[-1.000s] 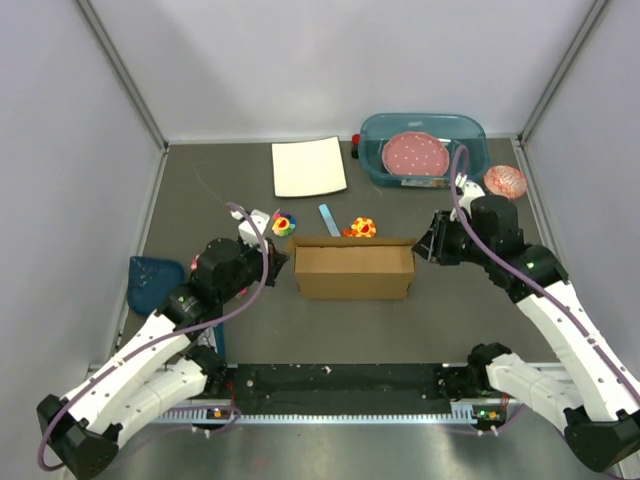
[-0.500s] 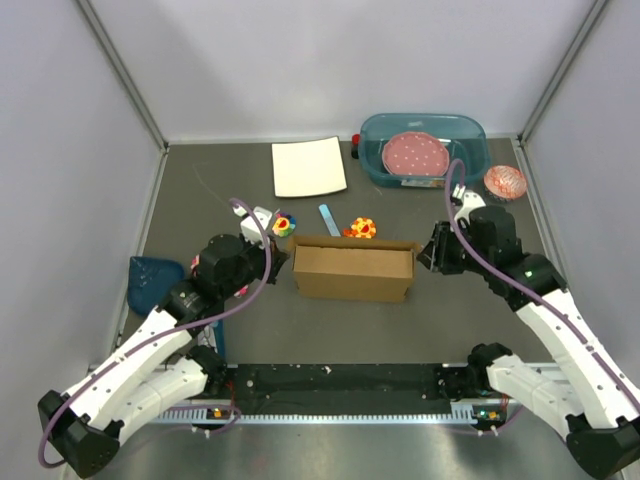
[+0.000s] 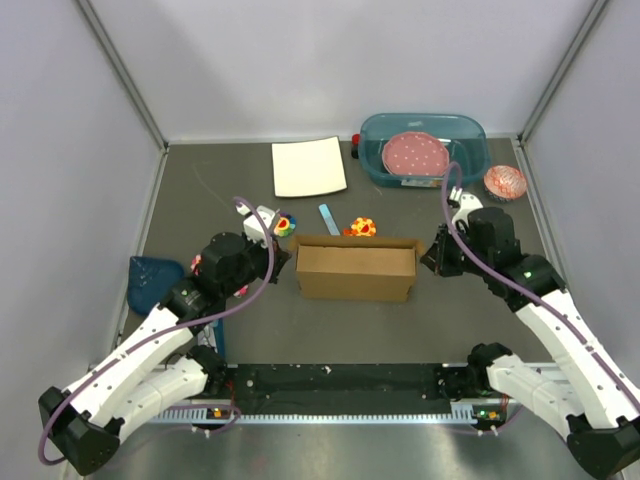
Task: Fold the paper box
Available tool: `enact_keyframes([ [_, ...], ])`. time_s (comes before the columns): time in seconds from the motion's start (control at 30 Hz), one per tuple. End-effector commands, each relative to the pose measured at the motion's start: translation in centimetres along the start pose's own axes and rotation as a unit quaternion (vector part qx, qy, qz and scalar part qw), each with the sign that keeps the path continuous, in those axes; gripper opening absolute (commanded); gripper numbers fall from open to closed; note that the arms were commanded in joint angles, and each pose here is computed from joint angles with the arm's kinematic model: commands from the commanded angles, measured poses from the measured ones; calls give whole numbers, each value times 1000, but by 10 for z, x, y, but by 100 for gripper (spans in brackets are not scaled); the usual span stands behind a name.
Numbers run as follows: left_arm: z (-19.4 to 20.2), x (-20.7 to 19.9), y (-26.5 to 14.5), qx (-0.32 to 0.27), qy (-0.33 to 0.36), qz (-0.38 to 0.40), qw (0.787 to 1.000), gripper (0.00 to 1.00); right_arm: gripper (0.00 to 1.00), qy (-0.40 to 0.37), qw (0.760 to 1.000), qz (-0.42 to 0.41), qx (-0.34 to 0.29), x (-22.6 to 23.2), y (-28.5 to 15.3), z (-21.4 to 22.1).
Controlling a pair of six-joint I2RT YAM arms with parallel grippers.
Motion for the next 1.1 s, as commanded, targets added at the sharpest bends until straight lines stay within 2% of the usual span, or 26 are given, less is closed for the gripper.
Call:
enact_keyframes([
  [0.0,-16,-2,-1,-28,3,4,1000,0,1,12,1000,-16,-16,9,-5,-11],
  [0.33,-17,-1,-1,-26,9,0,1000,0,0,44,998,-50,-8,20,-7,-19],
  [1.07,-12,4,2,-12,28,-24,999,0,0,72,995,-69,19,28,-3,-25],
])
Point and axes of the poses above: each gripper's point midway between its finger pads, its own y axis out along the fingers, its own x axis along the line the jaws close on, z = x × y, the point moved 10 cm from there along -y, back along the fingers, and after that the axes turned 2 degrees about y, right-handed, at the moved point
